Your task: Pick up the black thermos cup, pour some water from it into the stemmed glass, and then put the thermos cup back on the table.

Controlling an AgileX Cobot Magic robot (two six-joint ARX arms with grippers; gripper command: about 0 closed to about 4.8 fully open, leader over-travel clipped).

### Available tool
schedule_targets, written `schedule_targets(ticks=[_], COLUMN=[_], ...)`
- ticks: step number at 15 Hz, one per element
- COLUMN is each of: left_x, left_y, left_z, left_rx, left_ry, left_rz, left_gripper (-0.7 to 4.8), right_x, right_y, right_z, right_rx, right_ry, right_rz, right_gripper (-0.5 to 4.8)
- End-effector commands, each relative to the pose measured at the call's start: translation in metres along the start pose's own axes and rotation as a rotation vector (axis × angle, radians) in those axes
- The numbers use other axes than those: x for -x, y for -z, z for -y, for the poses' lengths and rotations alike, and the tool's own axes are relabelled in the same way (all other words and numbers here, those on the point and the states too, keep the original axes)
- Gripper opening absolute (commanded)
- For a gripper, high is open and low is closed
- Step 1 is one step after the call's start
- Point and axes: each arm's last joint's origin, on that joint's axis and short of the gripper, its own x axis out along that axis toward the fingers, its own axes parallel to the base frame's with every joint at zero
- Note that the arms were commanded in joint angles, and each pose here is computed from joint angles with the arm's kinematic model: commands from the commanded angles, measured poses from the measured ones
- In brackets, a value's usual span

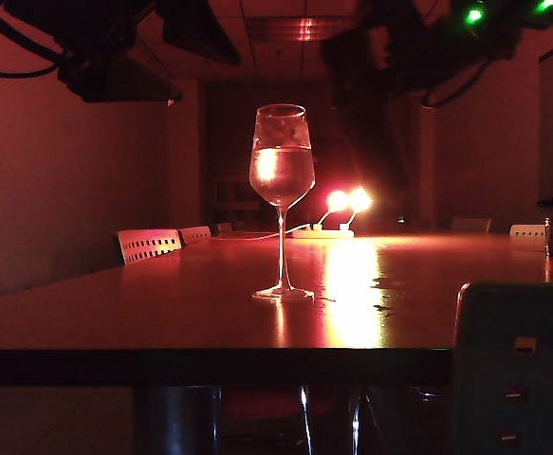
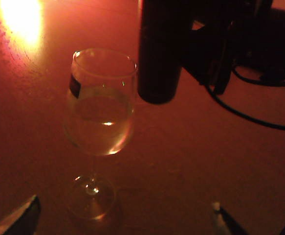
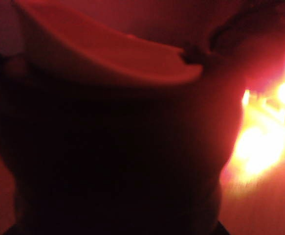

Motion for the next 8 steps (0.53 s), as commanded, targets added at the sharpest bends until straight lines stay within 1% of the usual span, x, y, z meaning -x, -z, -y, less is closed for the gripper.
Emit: schedule_targets(ticks=[1, 3, 4, 6, 7, 8], left_x=[-0.0001, -0.0001, 0.0, -0.0001, 0.0, -0.0001], left_y=[-0.001, 0.0015, 0.0023, 0.0036, 0.0036, 0.0037], left_z=[-0.0001, -0.0003, -0.0004, -0.0005, -0.0005, -0.0005], left_rx=[-0.022, -0.016, -0.014, -0.011, -0.011, -0.015], left_ry=[-0.004, -0.005, -0.006, -0.007, -0.007, -0.007], left_rz=[-0.007, -0.032, -0.04, -0.053, -0.053, -0.054], left_gripper=[4.79, 4.79, 4.79, 4.79, 4.79, 4.79], right_x=[0.0, 0.0001, 0.0003, 0.0002, 0.0001, -0.0007], right_y=[-0.016, -0.0152, -0.0149, -0.0149, -0.0148, -0.0137], right_z=[-0.002, -0.0015, -0.0009, -0.0009, -0.001, -0.001], right_rx=[0.175, 0.176, 0.213, 0.33, 0.358, 0.358], right_ry=[0.014, 0.021, 0.024, 0.027, 0.028, 0.03], right_rz=[0.076, 0.068, 0.067, 0.066, 0.067, 0.068], right_gripper=[1.48, 1.48, 1.48, 1.48, 1.48, 1.48])
